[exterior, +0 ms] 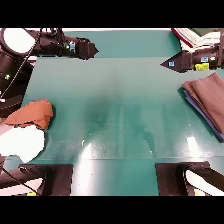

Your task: Fold the shirts.

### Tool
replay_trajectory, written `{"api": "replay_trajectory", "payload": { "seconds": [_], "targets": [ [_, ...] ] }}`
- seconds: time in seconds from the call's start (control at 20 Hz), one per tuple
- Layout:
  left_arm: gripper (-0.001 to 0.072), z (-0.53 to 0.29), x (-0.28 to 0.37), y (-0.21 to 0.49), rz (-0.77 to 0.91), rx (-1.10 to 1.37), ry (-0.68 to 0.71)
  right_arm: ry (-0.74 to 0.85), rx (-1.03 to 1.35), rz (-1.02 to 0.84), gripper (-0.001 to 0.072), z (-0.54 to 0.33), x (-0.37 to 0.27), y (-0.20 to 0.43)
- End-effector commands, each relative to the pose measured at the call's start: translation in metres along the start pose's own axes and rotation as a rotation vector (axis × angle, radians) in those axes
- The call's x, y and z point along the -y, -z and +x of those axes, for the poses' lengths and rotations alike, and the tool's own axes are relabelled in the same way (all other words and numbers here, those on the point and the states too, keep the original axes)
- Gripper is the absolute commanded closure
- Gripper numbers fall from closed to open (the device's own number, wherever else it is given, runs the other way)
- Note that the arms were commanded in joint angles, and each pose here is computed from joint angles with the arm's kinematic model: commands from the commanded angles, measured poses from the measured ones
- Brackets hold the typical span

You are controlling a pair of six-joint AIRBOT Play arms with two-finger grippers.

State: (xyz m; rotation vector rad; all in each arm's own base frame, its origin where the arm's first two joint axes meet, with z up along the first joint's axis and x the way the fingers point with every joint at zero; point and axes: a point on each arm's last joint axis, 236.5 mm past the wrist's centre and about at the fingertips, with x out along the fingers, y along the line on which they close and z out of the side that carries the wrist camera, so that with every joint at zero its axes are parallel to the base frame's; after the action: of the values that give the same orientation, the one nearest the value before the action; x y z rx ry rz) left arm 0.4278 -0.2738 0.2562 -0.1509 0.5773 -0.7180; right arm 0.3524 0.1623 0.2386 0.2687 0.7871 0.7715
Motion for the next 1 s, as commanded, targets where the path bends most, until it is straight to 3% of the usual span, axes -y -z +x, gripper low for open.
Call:
{"api": "replay_trajectory", "payload": {
  "seconds": [0.0, 0.65, 0.8, 0.95],
  "targets": [
    [0.0685, 0.000, -0.001, 0.000, -0.001, 0.001, -0.001, -0.002, 0.000, -0.001, 0.0694, 0.000, -0.001, 0.000],
    [0.0685, -0.012, -0.015, -0.021, 0.019, 0.075, -0.053, -0.002, -0.001, -0.001, 0.0694, 0.000, -0.001, 0.000],
    [0.0686, -0.078, -0.071, -0.010, 0.051, -0.005, -0.233, -0.007, -0.014, -0.002, 0.0694, 0.000, -0.002, 0.003],
    [0.0686, -0.162, -0.142, 0.027, 0.046, -0.120, -0.522, -0.011, -0.026, -0.002, 0.0694, 0.000, -0.003, 0.006]
  ]
}}
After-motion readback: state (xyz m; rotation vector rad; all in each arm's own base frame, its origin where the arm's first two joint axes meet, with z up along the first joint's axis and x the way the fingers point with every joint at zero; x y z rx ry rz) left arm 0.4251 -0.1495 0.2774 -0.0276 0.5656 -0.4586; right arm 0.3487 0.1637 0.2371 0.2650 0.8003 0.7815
